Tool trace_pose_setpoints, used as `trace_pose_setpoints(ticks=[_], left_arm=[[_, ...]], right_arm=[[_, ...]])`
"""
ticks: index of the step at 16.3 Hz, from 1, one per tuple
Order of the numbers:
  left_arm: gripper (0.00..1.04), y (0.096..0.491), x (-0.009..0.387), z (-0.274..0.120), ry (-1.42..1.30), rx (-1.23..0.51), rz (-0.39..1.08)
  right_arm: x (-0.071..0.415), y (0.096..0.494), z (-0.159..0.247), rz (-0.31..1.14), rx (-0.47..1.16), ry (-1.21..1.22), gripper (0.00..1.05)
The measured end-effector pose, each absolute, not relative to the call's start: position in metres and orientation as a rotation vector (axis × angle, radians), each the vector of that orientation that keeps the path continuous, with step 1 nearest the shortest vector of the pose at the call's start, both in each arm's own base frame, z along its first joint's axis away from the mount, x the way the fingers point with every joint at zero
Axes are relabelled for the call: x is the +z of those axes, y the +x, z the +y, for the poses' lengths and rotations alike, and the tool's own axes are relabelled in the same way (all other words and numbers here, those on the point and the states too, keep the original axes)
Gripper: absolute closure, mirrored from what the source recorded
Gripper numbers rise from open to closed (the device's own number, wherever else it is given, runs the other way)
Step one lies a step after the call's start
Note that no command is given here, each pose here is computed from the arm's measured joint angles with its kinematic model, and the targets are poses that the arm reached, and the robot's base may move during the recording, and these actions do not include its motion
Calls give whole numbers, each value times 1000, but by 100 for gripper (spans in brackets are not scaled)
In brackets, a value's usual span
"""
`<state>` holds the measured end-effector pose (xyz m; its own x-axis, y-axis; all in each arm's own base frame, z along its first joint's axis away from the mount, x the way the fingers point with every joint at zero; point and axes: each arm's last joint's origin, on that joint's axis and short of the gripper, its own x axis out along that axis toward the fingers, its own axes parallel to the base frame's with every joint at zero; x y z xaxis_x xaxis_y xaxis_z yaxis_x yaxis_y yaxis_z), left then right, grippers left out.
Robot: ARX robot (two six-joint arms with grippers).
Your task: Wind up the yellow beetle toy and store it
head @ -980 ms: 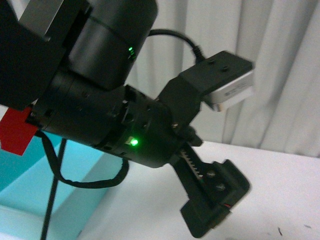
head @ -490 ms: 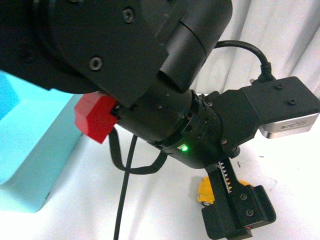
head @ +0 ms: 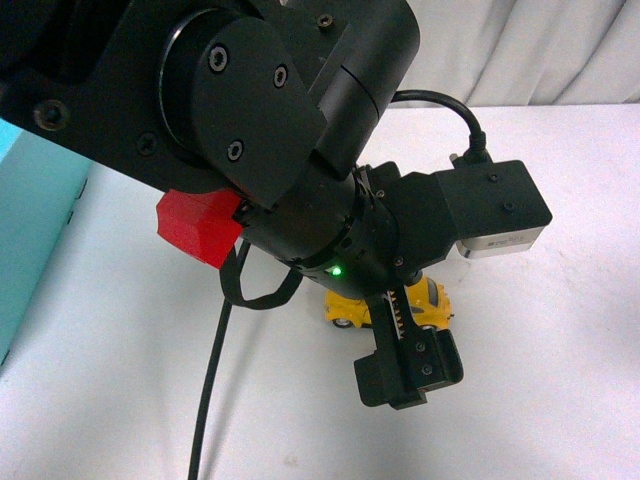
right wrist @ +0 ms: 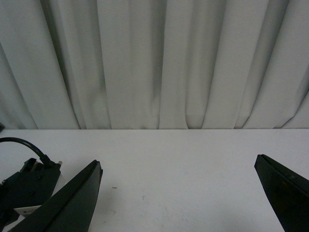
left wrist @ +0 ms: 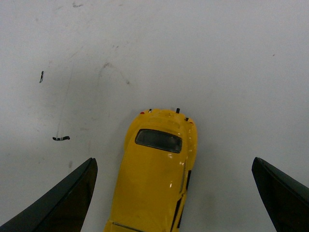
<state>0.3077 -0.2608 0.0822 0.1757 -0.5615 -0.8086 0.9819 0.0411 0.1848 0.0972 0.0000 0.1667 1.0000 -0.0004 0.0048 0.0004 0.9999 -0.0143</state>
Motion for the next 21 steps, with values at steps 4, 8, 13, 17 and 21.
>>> trace_pose_setpoints(ticks=[4, 8, 13, 17, 21], left_arm=[[7, 315, 61, -267, 917, -1305, 639], [26, 318, 61, -266, 934, -1299, 634], [57, 319, 60, -264, 936, -1298, 639], [59, 320, 68, -262, 918, -1289, 626], [60, 332, 139, -243, 710, -1208, 535]], right_arm=[[167, 97, 0, -5, 0, -14, 7], [167, 97, 0, -5, 0, -14, 7], [167, 97, 0, -5, 0, -14, 7], [167, 97, 0, -5, 0, -14, 7], [167, 97, 0, -4, 0, -14, 7]])
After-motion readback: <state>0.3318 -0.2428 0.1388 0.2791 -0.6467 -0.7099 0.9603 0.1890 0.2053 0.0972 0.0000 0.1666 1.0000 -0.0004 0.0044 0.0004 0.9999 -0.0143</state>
